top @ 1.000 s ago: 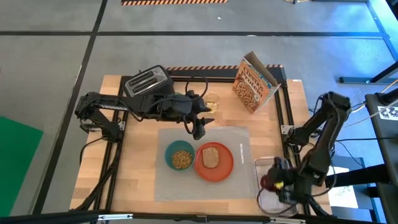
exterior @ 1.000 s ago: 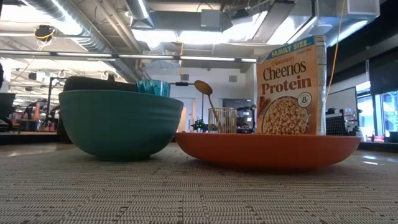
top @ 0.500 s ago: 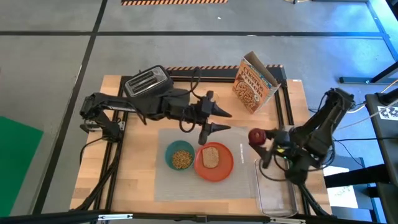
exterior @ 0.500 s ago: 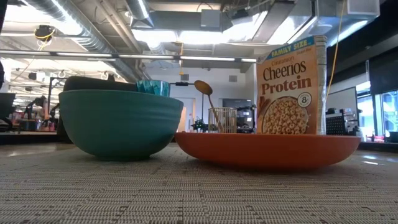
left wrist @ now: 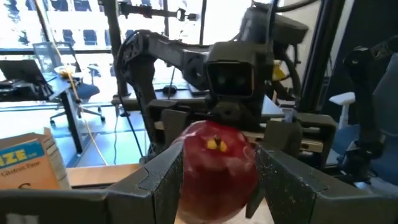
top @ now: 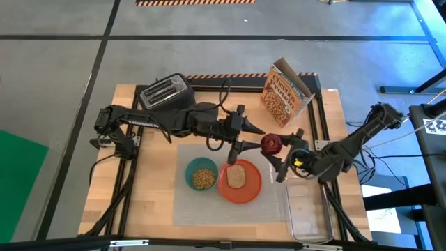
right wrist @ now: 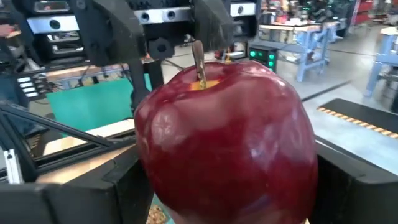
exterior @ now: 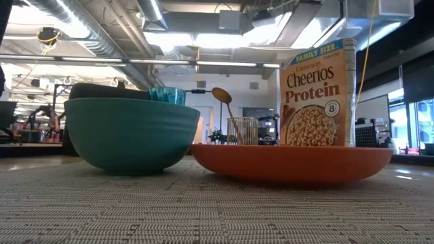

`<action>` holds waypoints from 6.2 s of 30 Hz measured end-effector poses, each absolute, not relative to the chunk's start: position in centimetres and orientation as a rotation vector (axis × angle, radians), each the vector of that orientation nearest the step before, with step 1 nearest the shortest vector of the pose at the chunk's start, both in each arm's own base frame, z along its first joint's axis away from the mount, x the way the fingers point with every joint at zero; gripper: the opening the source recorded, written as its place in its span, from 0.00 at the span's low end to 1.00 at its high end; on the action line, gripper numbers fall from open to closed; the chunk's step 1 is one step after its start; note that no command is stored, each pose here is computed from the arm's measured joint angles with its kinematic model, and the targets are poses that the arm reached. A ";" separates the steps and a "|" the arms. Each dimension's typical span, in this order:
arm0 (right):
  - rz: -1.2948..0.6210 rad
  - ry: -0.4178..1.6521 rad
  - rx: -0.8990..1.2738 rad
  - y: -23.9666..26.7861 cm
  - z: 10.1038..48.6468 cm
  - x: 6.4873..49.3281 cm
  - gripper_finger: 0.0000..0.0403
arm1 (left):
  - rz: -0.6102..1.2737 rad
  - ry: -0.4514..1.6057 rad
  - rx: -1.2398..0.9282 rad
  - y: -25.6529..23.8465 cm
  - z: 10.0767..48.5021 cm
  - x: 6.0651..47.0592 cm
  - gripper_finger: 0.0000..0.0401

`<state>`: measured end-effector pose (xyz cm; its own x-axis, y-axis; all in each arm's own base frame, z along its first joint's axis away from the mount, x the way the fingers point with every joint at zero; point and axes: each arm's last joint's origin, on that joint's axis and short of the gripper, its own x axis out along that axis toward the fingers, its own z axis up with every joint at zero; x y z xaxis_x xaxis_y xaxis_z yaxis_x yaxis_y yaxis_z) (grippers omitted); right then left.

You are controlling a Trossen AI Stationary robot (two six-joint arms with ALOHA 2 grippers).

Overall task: Arrange a breakfast setting
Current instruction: Put the red apple on the orange plate to the right of the bread, then put the blue glass above the blue bowl

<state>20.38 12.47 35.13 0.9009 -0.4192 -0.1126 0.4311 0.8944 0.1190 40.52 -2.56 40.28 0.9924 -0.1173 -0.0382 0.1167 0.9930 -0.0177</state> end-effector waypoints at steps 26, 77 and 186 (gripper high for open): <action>-0.418 0.094 0.110 10.9 35.2 22.1 0.73 | -0.073 0.059 0.041 -2.7 39.1 41.5 0.18; -0.013 0.848 0.725 10.3 31.6 17.3 0.86 | -0.186 0.258 0.032 -4.9 28.1 43.0 0.01; -0.667 0.306 0.567 -1.8 31.9 29.7 0.86 | 0.417 1.105 -0.186 17.1 24.7 25.6 0.35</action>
<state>29.68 -1.83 31.85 0.7498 -0.4945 -0.4397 0.6558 0.6440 0.3940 25.60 17.11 24.67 0.3821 0.2336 -0.8941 -0.4156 0.9076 0.0594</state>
